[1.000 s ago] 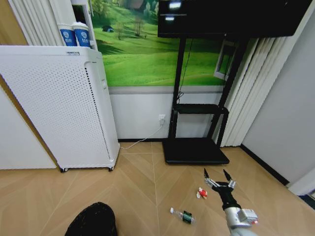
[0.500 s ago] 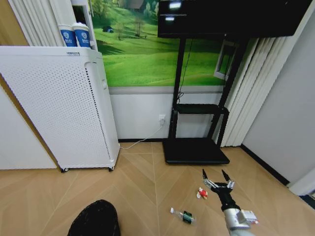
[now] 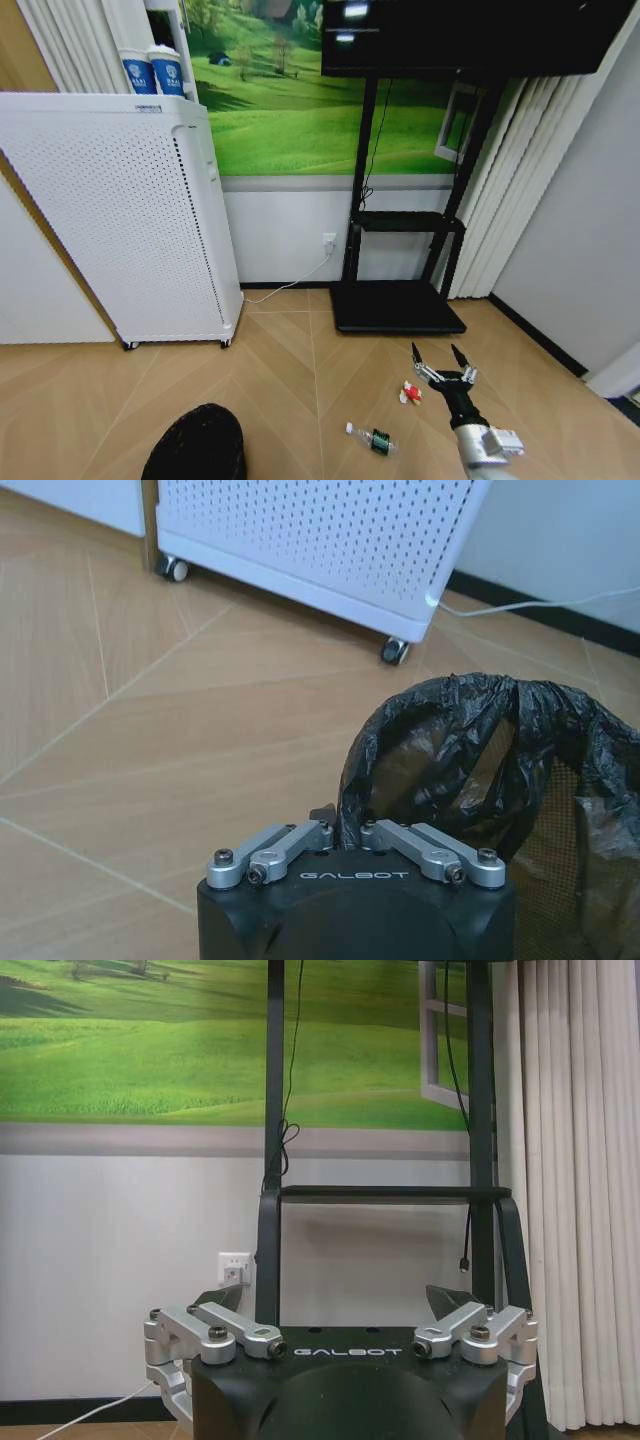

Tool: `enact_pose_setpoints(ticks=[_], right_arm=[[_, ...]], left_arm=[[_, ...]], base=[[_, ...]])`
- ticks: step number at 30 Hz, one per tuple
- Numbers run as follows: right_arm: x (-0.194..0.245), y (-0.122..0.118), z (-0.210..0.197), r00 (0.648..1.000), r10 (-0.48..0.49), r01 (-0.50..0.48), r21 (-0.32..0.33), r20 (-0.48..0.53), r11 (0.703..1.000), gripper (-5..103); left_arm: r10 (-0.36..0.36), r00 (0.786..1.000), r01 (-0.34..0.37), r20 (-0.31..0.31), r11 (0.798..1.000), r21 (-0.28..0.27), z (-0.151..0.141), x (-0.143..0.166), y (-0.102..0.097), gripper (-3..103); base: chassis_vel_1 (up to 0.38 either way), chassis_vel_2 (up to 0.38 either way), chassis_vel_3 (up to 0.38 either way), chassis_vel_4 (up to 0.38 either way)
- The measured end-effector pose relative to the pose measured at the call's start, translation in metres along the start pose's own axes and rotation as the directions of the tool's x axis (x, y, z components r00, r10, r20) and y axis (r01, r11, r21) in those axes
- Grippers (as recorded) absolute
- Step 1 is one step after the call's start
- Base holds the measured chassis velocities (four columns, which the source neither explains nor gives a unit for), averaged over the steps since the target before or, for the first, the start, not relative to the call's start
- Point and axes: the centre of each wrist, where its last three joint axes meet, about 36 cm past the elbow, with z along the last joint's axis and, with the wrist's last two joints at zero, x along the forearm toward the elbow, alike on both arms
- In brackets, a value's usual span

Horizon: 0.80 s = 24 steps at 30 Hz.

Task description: Pick up the trash bin and place the garbage on the floor into it.

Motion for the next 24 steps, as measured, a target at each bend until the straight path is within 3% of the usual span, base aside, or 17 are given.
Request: enact_pose_setpoints(ticks=[6,9,10,12,13,16,17,20,24], right_arm=[[0.001,0.000,0.004,1.000,0.021,-0.021,0.009,-0.009,1.000,100],[0.002,0.002,0.007,1.000,0.019,-0.019,0.020,-0.008,1.000,100],[0.002,0.002,0.007,1.000,0.019,-0.019,0.020,-0.008,1.000,100],[0.002,0.002,0.008,1.000,0.013,-0.013,0.022,-0.004,1.000,100],[0.002,0.002,0.008,1.000,0.013,-0.013,0.022,-0.004,1.000,100],[0.004,0.002,0.010,1.000,-0.003,0.003,0.036,-0.007,0.999,100],[0.004,0.002,0.010,1.000,-0.003,0.003,0.036,-0.007,0.999,100],[0.012,0.002,0.017,0.999,-0.032,0.033,0.071,-0.022,0.997,100],[0.016,0.002,0.023,0.998,-0.045,0.049,0.087,-0.043,0.995,100]], left_arm=[[0.048,0.995,-0.047,0.089,0.999,-0.015,-0.005,0.001,0.004,5],[0.070,0.981,-0.058,0.180,0.996,-0.071,-0.012,0.000,0.010,4],[0.070,0.981,-0.058,0.180,0.996,-0.071,-0.012,0.000,0.010,4],[0.071,0.964,-0.041,0.258,0.992,-0.120,-0.022,-0.001,0.014,4],[0.071,0.964,-0.041,0.258,0.992,-0.120,-0.022,-0.001,0.014,4],[0.035,0.925,0.039,0.379,0.982,-0.187,-0.042,-0.005,0.020,4],[0.035,0.925,0.039,0.379,0.982,-0.187,-0.042,-0.005,0.020,4],[-0.006,0.881,0.123,0.472,0.968,-0.219,-0.056,-0.015,0.025,4],[0.006,0.856,0.132,0.517,0.965,-0.229,-0.061,-0.024,0.026,4]], base=[[0.000,0.000,0.000,0.000],[0.000,0.000,0.000,0.000],[0.000,0.000,0.000,0.000],[0.000,0.000,0.000,0.000],[0.000,0.000,0.000,0.000],[0.000,0.000,0.000,0.000],[0.000,0.000,0.000,0.000],[0.000,0.000,0.000,0.000],[0.000,0.000,0.000,0.000]])
